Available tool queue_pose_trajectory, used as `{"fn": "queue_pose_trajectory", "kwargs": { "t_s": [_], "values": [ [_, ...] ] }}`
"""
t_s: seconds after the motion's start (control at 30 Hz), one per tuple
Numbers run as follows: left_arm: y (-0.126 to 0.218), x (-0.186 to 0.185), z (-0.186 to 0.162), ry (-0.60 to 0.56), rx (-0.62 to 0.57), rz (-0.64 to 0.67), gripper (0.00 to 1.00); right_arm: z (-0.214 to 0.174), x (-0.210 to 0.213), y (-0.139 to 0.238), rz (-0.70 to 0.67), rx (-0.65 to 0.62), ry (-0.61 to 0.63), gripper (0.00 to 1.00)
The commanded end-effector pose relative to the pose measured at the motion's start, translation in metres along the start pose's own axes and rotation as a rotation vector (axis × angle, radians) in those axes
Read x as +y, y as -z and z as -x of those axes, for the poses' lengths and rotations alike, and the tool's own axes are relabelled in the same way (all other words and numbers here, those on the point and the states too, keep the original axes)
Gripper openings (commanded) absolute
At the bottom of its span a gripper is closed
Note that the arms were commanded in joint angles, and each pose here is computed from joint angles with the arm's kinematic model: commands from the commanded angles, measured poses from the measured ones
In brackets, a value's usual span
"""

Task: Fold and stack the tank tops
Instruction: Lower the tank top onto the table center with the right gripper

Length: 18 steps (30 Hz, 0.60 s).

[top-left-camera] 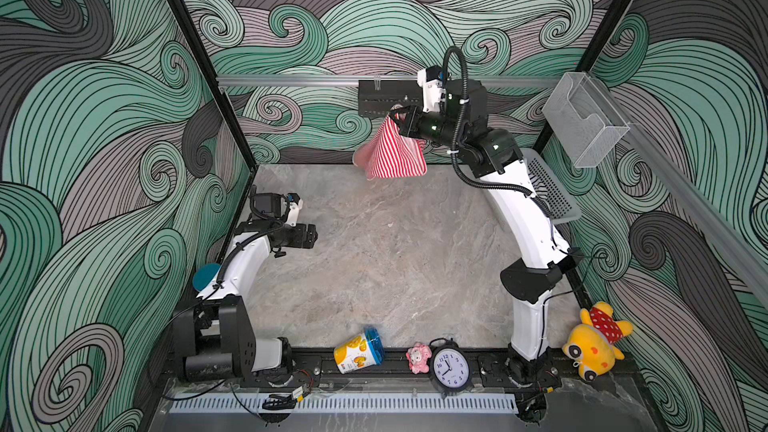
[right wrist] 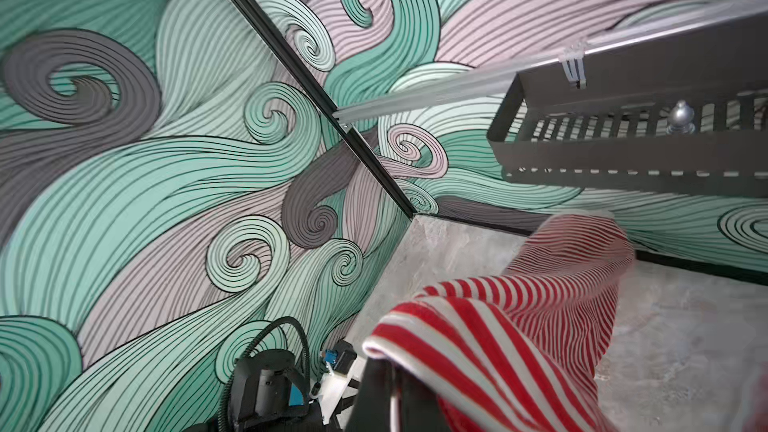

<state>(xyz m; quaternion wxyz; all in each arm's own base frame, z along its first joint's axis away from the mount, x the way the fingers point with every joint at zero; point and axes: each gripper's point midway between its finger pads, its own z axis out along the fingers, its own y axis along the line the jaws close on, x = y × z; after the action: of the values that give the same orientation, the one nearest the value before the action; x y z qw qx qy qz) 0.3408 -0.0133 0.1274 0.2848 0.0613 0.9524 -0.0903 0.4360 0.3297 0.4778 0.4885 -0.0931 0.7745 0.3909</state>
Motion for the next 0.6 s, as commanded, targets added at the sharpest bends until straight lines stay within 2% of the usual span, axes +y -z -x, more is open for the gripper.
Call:
{"fn": "queue_pose_trajectory", "kwargs": {
  "t_s": [0.0,0.13,0.17,0.27,0.43,0.53,0.57],
  "values": [
    [-0.002,-0.005,-0.007,0.016,0.030,-0.022,0.93,-0.085,-0.072,-0.053,-0.200,0.207,-0.090,0.00],
    [-0.005,-0.008,-0.009,0.011,0.044,-0.043,0.93,-0.199,-0.127,-0.082,-0.341,0.452,-0.178,0.00],
    [-0.006,-0.008,-0.010,0.012,0.051,-0.048,0.93,-0.227,-0.142,-0.081,-0.400,0.513,-0.186,0.00],
    [-0.007,-0.008,-0.012,0.013,0.066,-0.050,0.93,-0.282,-0.167,-0.070,-0.519,0.630,-0.166,0.00],
    [-0.011,-0.015,-0.015,-0.006,0.087,-0.081,0.93,-0.334,-0.188,-0.045,-0.639,0.770,-0.089,0.00],
    [-0.013,-0.024,-0.017,-0.038,0.105,-0.103,0.93,-0.357,-0.186,-0.038,-0.624,0.840,-0.086,0.00],
    [-0.018,-0.026,-0.021,-0.047,0.130,-0.110,0.93,-0.362,-0.184,-0.037,-0.612,0.858,-0.089,0.04]
  ]
}}
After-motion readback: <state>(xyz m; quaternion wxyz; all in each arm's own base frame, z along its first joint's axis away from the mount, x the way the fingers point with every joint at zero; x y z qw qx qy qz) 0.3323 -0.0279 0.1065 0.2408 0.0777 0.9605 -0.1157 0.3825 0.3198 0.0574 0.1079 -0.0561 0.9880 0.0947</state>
